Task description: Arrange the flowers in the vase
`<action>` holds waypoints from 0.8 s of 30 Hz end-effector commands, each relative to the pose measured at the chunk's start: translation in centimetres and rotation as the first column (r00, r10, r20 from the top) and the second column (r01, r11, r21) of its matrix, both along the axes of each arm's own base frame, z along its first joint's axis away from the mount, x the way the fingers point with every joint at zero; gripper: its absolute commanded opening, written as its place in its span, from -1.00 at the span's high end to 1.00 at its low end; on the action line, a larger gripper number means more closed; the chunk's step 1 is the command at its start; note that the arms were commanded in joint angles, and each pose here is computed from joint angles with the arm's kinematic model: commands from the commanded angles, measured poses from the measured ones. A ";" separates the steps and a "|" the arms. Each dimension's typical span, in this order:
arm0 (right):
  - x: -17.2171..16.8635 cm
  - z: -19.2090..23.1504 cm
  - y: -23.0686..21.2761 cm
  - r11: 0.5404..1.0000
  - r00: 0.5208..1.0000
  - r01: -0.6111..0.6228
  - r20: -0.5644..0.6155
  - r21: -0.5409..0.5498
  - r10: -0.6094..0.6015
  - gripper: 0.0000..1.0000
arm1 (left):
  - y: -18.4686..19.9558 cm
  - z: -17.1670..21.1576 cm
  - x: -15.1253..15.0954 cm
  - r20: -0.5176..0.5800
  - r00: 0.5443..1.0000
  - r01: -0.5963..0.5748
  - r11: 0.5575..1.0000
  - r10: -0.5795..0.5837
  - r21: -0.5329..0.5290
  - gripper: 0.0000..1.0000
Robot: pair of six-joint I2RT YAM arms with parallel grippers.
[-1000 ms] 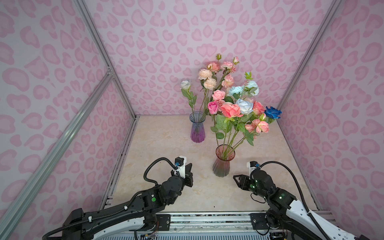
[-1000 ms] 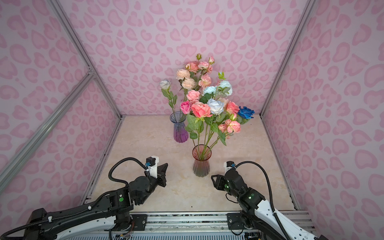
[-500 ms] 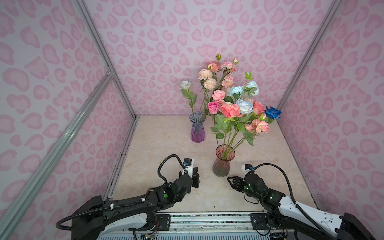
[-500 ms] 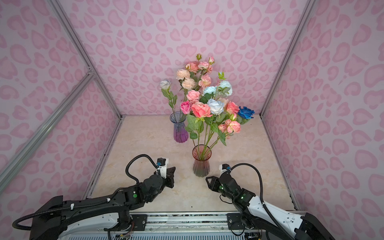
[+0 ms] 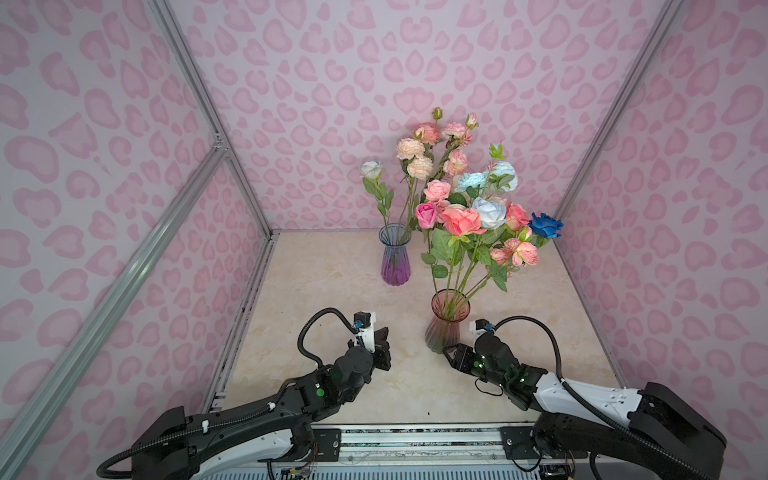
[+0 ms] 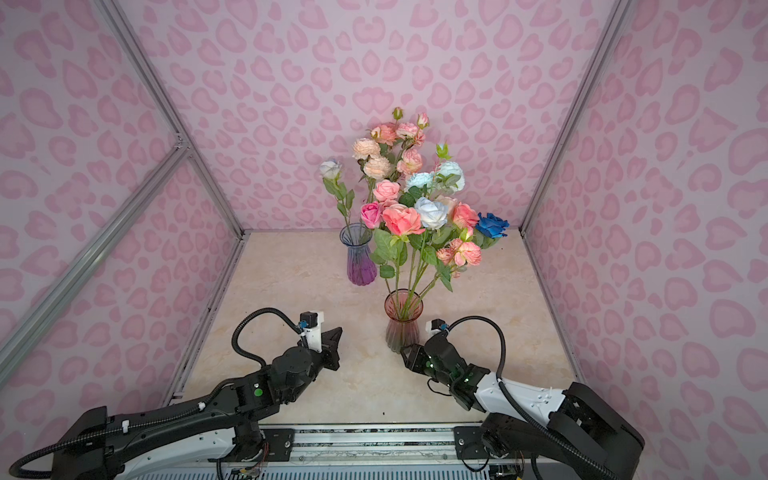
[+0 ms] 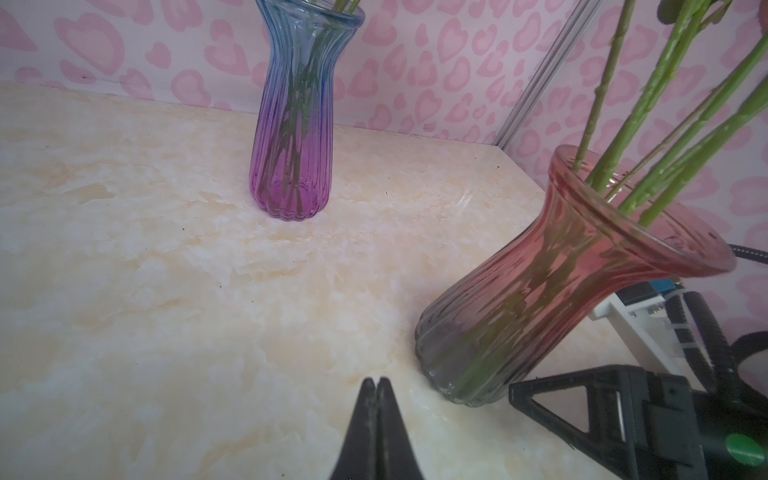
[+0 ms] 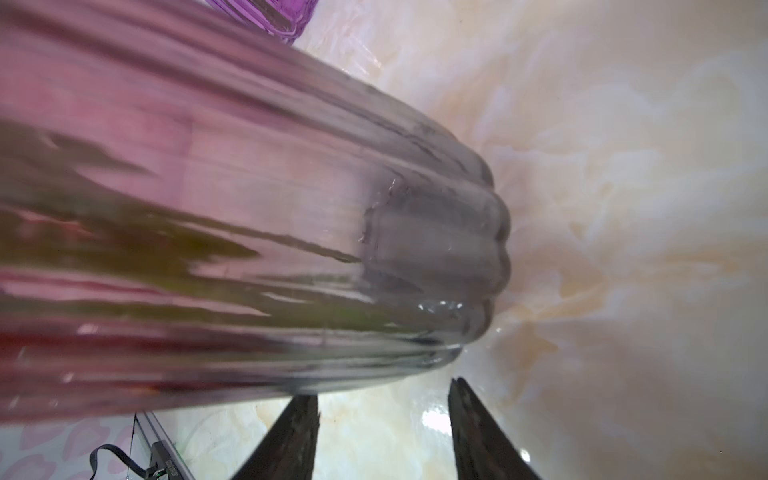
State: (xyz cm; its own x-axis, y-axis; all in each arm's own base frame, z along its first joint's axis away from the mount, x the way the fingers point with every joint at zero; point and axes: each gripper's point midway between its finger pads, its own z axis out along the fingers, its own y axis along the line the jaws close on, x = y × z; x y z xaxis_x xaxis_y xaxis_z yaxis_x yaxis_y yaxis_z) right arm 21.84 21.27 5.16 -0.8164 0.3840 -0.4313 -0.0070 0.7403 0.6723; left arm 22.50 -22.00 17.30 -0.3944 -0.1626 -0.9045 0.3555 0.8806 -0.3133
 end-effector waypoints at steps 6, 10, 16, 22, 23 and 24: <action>1.5 0.4 0.5 1.000 1.000 0.006 0.025 -0.005 -0.006 -0.06 | 0.4 0.0 -0.1 0.002 1.000 -0.004 1.000 0.004 0.004 0.92; 2.2 0.2 0.4 1.000 1.000 0.013 0.021 0.005 -0.013 -0.06 | 0.7 0.0 -0.1 0.003 1.000 -0.011 1.000 0.011 0.004 0.92; 3.1 0.0 0.6 1.000 1.000 0.000 0.022 0.009 0.000 -0.06 | 1.1 0.1 0.0 0.009 1.000 -0.021 1.000 0.021 0.016 0.92; 3.6 0.0 1.4 1.000 1.000 -0.022 0.023 0.015 0.021 -0.06 | 1.4 0.6 0.1 0.020 0.999 -0.031 0.999 0.031 0.024 0.92; 3.7 0.0 1.4 1.000 0.999 -0.023 0.022 0.012 0.023 -0.06 | 1.4 0.6 0.1 0.020 0.999 -0.032 0.999 0.031 0.026 0.92; 3.7 -0.1 1.3 1.000 0.999 -0.026 0.021 0.008 0.025 -0.06 | 1.4 0.6 0.1 0.023 0.999 -0.032 0.999 0.031 0.025 0.92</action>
State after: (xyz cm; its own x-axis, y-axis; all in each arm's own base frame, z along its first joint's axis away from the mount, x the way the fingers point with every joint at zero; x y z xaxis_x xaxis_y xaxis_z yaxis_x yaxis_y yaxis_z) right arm 24.99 22.15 4.34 -0.8271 0.3722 -0.4211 -0.0047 0.7447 0.6674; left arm 22.42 -20.85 17.30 -0.3854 -0.1427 -0.9117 0.3452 0.8939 -0.2859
